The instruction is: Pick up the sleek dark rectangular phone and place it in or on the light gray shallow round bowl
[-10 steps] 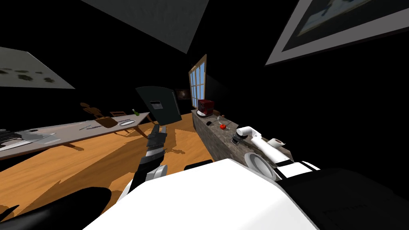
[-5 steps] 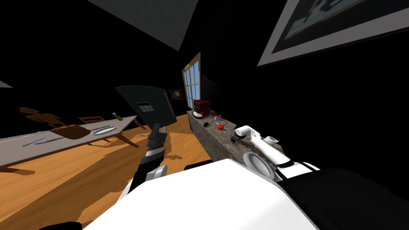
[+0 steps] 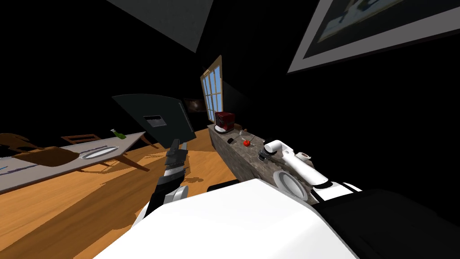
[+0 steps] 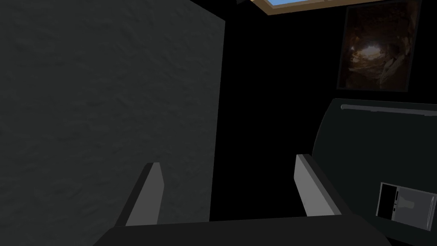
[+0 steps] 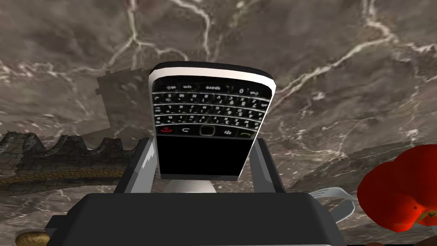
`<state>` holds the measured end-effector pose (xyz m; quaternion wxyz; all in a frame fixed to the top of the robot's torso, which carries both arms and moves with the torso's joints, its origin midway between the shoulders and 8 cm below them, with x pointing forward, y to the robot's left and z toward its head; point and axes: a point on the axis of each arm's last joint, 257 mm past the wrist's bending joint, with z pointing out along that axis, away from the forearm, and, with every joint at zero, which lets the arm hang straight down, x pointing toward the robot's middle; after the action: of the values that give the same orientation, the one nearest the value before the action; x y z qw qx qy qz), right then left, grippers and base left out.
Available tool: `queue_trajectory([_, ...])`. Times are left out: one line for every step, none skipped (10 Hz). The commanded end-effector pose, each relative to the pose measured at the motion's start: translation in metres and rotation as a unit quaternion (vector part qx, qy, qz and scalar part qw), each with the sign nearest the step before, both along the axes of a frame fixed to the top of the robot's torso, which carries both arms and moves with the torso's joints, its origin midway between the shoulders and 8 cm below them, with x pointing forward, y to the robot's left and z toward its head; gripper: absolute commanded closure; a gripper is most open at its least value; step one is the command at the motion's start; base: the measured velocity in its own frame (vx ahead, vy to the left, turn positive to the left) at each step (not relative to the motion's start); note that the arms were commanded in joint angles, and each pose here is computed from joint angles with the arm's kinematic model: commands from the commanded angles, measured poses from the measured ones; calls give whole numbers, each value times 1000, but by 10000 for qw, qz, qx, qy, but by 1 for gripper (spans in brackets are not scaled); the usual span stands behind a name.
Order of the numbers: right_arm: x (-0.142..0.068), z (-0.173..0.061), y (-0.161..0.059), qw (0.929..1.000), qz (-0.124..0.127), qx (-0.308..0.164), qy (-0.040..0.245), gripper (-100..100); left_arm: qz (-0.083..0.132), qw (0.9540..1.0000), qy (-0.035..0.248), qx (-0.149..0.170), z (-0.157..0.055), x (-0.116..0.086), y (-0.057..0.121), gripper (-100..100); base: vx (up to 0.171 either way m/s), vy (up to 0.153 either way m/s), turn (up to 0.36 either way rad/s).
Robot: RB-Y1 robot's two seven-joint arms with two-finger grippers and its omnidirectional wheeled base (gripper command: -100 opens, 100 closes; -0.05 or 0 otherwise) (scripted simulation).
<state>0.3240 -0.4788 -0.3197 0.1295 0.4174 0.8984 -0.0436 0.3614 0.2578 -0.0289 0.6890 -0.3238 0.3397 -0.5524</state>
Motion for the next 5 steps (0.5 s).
queue_trajectory([16, 20, -7, 9996, 39, -117, -251, 100, 0, 10000, 0, 0, 0, 0, 0, 0, -50, 28, -129])
queue_trajectory([21, 28, -9, 9992, 68, -152, -350, 100, 0, 10000, 0, 0, 0, 0, 0, 0, -53, 61, -89])
queue_trajectory([25, 34, -10, 9989, 101, -174, -432, 100, 0, 10000, 0, -1, 0, 0, 0, 0, -61, 101, -98])
queue_trajectory([28, 39, -11, 9985, 139, -186, -499, 100, -1, 10000, -1, -1, 0, 0, 0, 0, -47, 130, -122])
queue_trajectory([31, 45, -10, 9978, 220, -188, -598, 100, -1, 10000, 0, -1, 0, 0, 0, 0, -45, 188, -248])
